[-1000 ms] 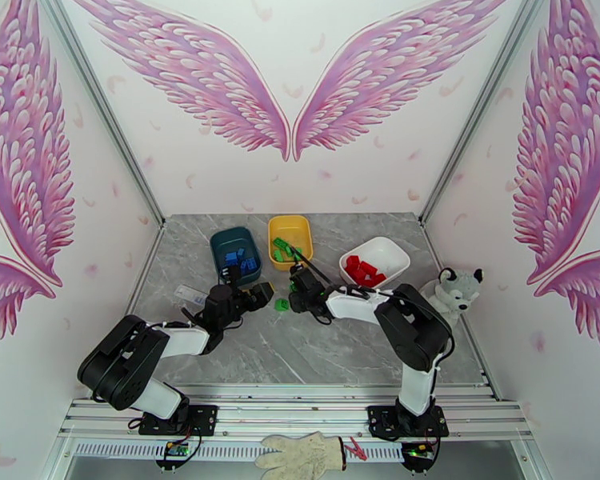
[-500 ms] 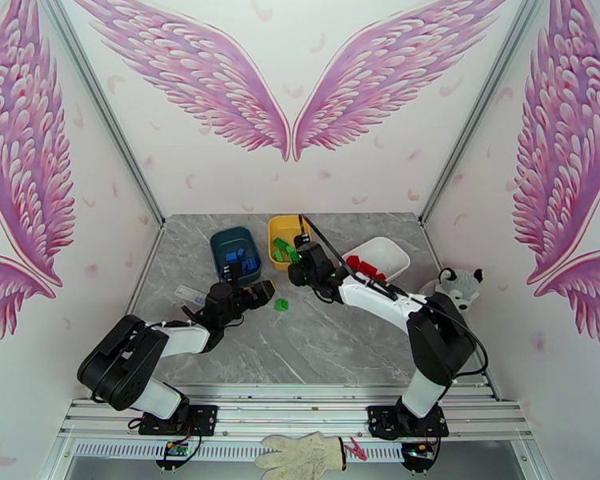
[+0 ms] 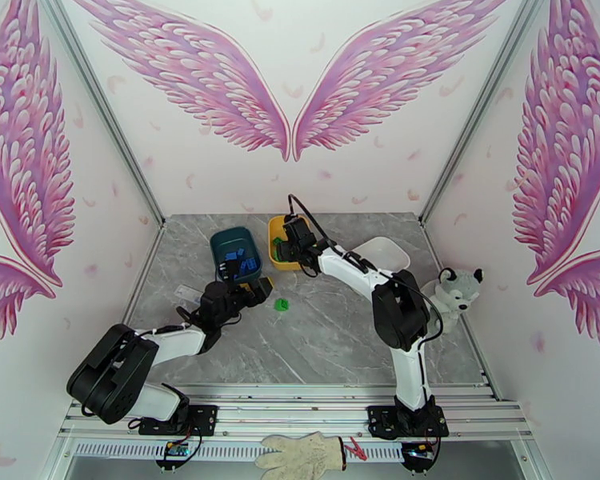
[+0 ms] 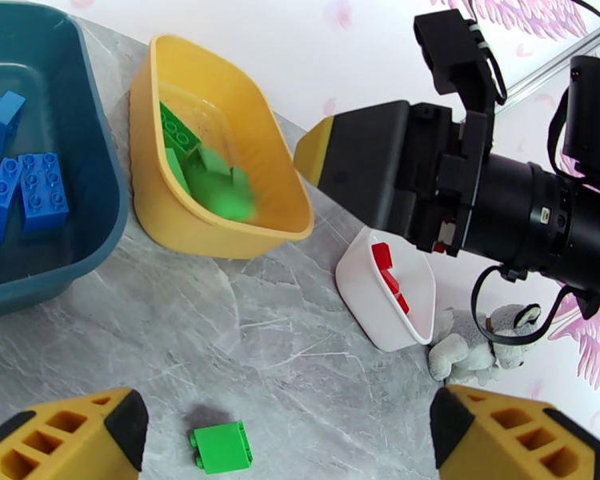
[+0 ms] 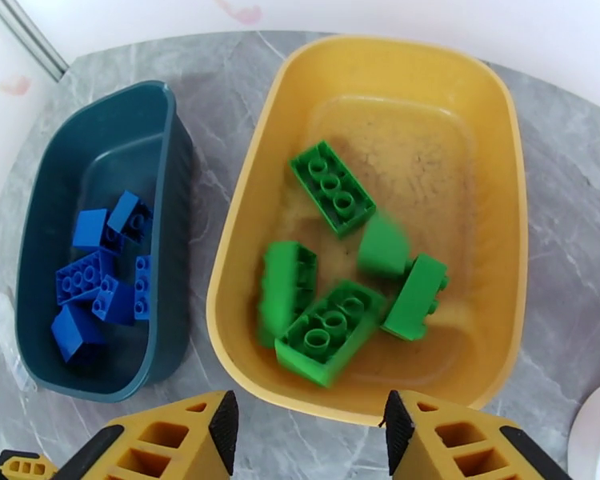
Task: Sort the legos into containers by color
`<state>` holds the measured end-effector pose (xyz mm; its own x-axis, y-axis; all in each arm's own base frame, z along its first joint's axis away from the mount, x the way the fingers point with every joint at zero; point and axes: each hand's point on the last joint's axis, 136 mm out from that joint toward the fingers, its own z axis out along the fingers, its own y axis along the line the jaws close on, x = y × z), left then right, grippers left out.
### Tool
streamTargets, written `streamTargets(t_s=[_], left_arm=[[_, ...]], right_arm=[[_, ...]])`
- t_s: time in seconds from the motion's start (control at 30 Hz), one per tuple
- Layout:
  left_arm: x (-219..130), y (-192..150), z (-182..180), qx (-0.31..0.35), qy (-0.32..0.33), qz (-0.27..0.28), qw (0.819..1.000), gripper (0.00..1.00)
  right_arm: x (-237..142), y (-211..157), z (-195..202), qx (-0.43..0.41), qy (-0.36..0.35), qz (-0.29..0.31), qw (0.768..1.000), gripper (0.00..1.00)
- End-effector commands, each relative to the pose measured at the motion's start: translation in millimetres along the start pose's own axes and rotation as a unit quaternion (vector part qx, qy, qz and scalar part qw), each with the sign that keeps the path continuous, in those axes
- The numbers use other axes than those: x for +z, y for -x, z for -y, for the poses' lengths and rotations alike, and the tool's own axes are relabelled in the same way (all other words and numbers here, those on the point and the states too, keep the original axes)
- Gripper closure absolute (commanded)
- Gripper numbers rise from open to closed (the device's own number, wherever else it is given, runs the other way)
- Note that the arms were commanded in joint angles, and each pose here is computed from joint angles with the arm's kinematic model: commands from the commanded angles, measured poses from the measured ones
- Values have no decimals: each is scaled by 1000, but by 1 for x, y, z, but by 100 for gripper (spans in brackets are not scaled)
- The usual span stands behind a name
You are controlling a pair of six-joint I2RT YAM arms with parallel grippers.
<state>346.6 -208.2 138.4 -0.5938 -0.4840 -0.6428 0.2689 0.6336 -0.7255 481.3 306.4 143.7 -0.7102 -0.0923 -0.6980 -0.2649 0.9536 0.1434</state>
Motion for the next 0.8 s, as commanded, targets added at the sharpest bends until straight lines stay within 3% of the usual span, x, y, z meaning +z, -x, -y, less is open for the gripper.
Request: streamTargets(t_s=[0.0,0.17,0.33,0.77], left_arm=[[-7,2,-7,2,11,5,1000,1],[-12,6,-12,-2,18,16,1000,1],[-20,11,-16,-5,25,29,999,1],[-24,15,-20,-5,32,35,999,1]], right_arm=[[-7,4,4,-1,-3,-4,1000,38],[-26,-17,-5,-4,21,0,1000,34],[-37,-61,-16,-13,37,-14,999,29],[-31,-149,-31,3,64,-61,996,24]])
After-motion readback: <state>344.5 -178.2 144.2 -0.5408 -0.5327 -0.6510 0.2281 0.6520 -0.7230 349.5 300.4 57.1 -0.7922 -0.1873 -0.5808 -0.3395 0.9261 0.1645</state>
